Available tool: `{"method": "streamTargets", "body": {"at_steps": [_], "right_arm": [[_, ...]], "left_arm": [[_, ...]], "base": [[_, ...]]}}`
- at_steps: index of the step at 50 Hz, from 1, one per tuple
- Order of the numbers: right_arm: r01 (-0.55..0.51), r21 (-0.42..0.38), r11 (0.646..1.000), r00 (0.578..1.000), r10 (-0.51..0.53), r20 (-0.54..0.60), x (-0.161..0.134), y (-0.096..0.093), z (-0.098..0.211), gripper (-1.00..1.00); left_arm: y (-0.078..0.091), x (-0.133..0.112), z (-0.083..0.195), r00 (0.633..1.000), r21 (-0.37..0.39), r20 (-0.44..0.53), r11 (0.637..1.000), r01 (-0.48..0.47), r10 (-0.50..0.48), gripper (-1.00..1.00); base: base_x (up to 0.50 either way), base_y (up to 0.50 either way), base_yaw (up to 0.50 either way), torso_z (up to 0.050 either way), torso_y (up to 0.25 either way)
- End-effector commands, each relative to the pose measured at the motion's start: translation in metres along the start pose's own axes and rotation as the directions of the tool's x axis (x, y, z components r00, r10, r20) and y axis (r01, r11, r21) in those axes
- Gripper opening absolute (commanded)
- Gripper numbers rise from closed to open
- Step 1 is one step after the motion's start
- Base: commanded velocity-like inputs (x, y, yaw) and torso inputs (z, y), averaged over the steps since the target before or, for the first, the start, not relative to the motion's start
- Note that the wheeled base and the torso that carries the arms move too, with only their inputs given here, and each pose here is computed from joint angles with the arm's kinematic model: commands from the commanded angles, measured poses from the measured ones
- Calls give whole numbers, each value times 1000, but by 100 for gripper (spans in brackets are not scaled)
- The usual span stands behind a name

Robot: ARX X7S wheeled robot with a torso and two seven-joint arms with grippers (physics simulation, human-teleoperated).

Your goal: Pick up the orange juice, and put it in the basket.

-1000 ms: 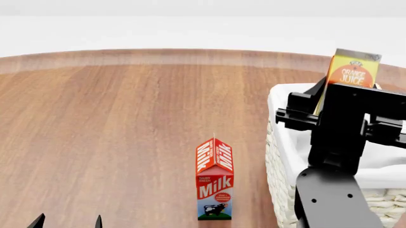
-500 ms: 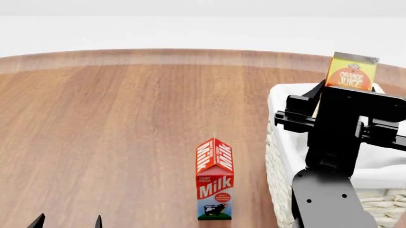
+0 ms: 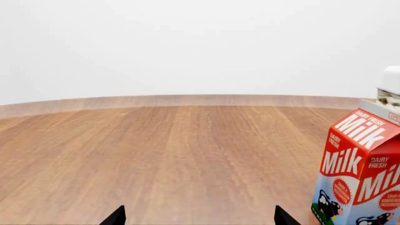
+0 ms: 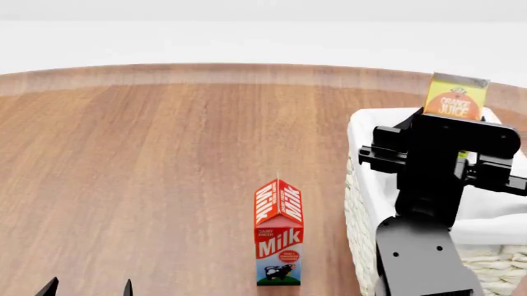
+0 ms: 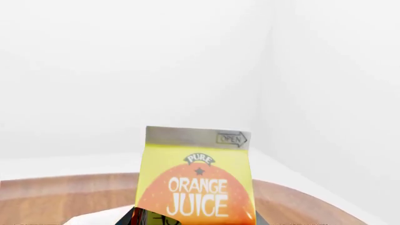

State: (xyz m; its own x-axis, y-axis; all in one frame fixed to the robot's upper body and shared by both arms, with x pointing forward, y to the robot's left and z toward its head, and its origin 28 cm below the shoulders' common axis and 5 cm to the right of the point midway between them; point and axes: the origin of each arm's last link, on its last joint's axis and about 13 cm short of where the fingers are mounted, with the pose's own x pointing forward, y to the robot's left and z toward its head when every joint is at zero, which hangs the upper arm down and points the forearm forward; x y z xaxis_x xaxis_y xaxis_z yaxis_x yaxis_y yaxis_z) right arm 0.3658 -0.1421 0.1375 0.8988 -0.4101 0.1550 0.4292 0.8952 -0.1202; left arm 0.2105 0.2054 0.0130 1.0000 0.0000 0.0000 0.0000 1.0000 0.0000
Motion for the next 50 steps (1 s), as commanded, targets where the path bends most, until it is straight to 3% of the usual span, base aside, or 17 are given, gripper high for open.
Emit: {"method": "streamTargets", "body": {"at_steps": [1,28,50], "right_arm": [[4,-50,999,1000,-3,24,8,6,-3,-100],[33,-81,996,999,-32,18,30,13,-22,-100],[41,-90,995,999,-40,11,28,12,-28,-100]], "left_arm": [[0,0,0,1000,0,0,1000,0,0,100],[0,0,0,1000,0,0,1000,0,0,100],[0,0,0,1000,0,0,1000,0,0,100]], "base": [[0,0,0,0,0],[0,0,0,0,1],[0,0,0,0,1]]}}
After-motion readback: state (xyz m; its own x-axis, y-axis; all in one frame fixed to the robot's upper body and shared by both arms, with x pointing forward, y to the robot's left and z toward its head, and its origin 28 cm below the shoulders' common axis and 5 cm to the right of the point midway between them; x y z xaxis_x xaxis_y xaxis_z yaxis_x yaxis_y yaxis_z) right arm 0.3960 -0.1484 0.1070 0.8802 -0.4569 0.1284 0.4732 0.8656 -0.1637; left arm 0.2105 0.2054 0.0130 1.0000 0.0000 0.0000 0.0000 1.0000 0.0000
